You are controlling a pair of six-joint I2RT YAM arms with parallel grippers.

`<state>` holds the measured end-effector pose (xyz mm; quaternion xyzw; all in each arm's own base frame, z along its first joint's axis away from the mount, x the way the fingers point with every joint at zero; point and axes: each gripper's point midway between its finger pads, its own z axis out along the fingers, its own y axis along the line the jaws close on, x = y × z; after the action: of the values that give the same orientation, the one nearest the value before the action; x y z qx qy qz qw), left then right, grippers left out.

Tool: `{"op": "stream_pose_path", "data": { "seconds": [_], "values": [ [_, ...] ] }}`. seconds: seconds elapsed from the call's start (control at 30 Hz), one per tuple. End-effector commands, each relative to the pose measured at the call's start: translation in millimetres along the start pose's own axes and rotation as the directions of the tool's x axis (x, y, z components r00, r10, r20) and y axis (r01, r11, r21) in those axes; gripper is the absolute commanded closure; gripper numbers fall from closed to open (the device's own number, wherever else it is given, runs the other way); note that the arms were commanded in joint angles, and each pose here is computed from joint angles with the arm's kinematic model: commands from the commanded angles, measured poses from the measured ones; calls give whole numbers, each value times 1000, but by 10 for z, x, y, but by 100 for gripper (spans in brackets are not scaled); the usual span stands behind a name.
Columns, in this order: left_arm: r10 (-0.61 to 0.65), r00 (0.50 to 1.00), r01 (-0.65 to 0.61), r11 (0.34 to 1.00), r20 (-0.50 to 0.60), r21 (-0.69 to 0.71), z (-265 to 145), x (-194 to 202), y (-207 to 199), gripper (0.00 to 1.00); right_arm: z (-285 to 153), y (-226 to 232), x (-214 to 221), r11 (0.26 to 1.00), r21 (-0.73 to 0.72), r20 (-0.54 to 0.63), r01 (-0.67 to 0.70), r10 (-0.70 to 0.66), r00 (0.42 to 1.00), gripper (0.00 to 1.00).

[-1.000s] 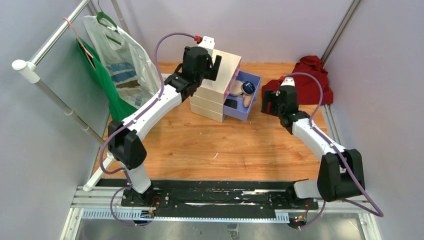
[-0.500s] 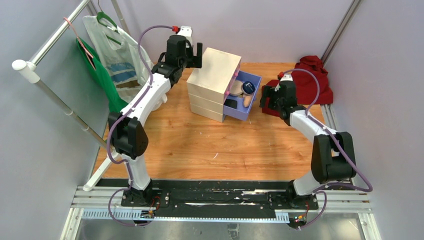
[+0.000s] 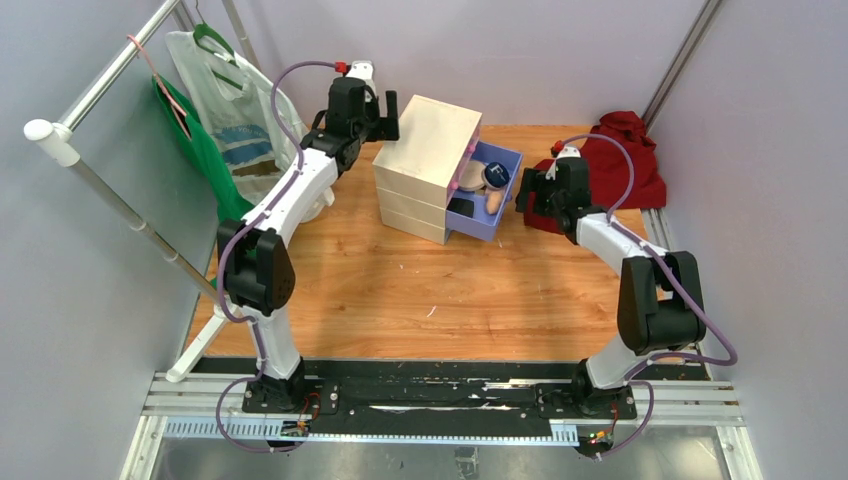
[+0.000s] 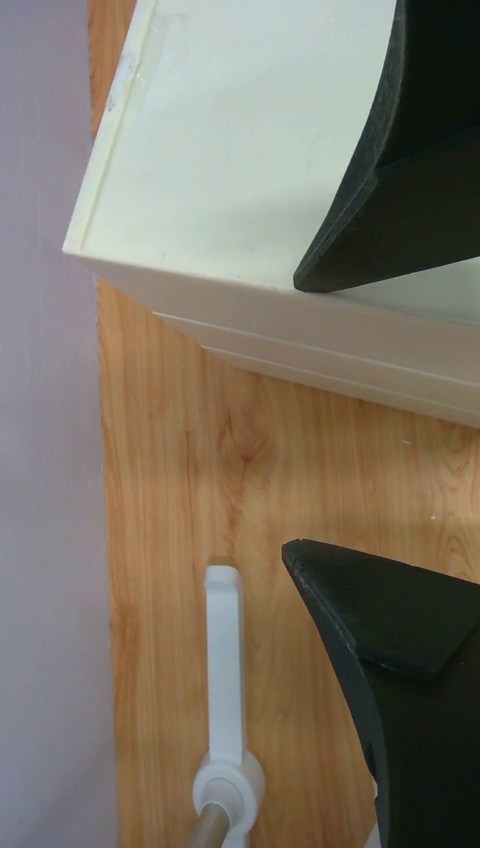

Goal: Organize the makeup
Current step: Close the drawer in the storage box.

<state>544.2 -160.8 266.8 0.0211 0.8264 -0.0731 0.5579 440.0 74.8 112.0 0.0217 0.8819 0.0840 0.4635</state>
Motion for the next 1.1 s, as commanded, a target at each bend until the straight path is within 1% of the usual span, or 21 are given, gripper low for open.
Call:
{"op": "stream_pose_path", "data": {
  "seconds": [0.0,0.17,0.37,0.53,0.67,0.77,0.87,1.07],
  "values": [
    [-23,997,26,999,69,-45,-169,-188,169,2,39,-5,-155,1000,-16,31,-19,19,999,14],
    [-29,998,33,998,60,-59,-164,-155,257,2,75,12,-116,999,-25,15,-20,20,1000,14],
    [-56,990,60,998,127,-24,-263,-237,237,2,106,26,-92,999,-33,0,-21,21,1000,14],
    [-55,990,61,997,129,-46,-280,-255,310,2,123,36,-86,999,-37,-13,-20,19,1000,14],
    [-65,987,71,997,150,-34,-308,-284,308,2,139,48,-77,999,-44,-18,-20,19,1000,14],
    [-56,992,63,996,117,-61,-257,-211,357,2,144,59,-83,999,-48,-18,-19,18,1000,14],
    [-51,996,56,997,78,-55,-144,-124,357,2,145,76,-87,998,-56,-17,-22,21,1000,14],
    [-72,997,71,997,14,26,96,104,211,2,163,184,-111,993,-116,-7,-32,32,999,14]
  ]
}}
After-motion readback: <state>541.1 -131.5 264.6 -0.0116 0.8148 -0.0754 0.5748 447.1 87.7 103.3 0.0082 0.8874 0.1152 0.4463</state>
